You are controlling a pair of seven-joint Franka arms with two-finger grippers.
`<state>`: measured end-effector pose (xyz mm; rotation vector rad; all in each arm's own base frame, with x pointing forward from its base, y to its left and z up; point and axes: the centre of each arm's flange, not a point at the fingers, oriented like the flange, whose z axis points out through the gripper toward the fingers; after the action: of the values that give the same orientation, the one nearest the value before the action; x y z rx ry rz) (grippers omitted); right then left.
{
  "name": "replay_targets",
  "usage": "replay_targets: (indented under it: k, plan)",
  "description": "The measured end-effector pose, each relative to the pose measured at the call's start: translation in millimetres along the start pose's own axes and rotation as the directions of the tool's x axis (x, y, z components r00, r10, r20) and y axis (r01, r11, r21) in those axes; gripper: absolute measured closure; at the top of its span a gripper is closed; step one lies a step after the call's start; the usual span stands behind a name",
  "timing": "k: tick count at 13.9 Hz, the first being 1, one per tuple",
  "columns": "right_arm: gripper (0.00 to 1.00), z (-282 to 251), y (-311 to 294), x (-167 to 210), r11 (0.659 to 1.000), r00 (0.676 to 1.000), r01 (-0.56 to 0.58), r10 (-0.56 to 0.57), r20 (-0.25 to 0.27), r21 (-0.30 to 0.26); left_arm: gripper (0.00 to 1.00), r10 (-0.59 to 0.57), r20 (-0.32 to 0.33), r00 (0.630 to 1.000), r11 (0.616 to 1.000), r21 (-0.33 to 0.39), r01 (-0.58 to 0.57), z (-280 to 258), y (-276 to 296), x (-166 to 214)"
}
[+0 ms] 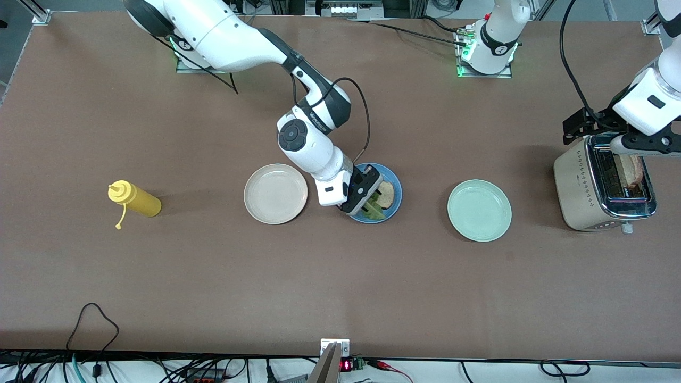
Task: Make sandwich in blue plate with both arms
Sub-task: 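Lay the lettuce on the bread and withdraw the right gripper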
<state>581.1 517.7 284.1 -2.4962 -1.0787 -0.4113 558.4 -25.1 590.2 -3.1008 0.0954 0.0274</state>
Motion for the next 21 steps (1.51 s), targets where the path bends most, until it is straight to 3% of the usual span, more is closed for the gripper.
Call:
replay_targets:
  k: [3, 8, 11, 14, 16, 19, 21]
  plan:
    - [0.00, -79, 34, 15, 0.998, 0.996, -0.007, 0.013, 0.091, -0.061, 0.00, -0.001, 0.001, 1.000, 1.000, 0.000, 0.001, 0, -1, 0]
    - [0.00, -234, 113, -4, 0.989, 0.967, -0.026, 0.061, 0.246, -0.144, 0.00, -0.002, 0.001, 1.000, 1.000, 0.000, 0.002, 0, -1, 0]
    - [0.00, -304, 208, -46, 0.985, 0.955, 0.140, -0.109, 0.276, -0.097, 0.00, -0.003, 0.001, 1.000, 1.000, 0.000, 0.003, 0, -1, 0]
    - [0.00, -365, 271, -98, 0.985, 0.954, 0.174, -0.170, 0.248, 0.005, 0.00, -0.004, 0.001, 1.000, 1.000, 0.000, 0.004, 0, -1, 0]
    - [0.00, -394, 299, -131, 0.975, 0.958, 0.208, -0.220, 0.182, 0.083, 0.00, -0.006, 0.002, 1.000, 1.000, 0.000, 0.006, 0, -1, 0]
    - [0.00, -404, 351, -205, 0.959, 0.979, 0.199, -0.201, -0.008, 0.201, 0.00, -0.007, 0.005, 1.000, 1.000, 0.000, 0.007, 1, -1, -1]
    - [0.00, -397, 375, -263, 0.940, 0.971, 0.226, -0.196, -0.138, 0.254, 0.00, -0.007, 0.006, 1.000, 1.000, 0.000, 0.007, 1, -1, -1]
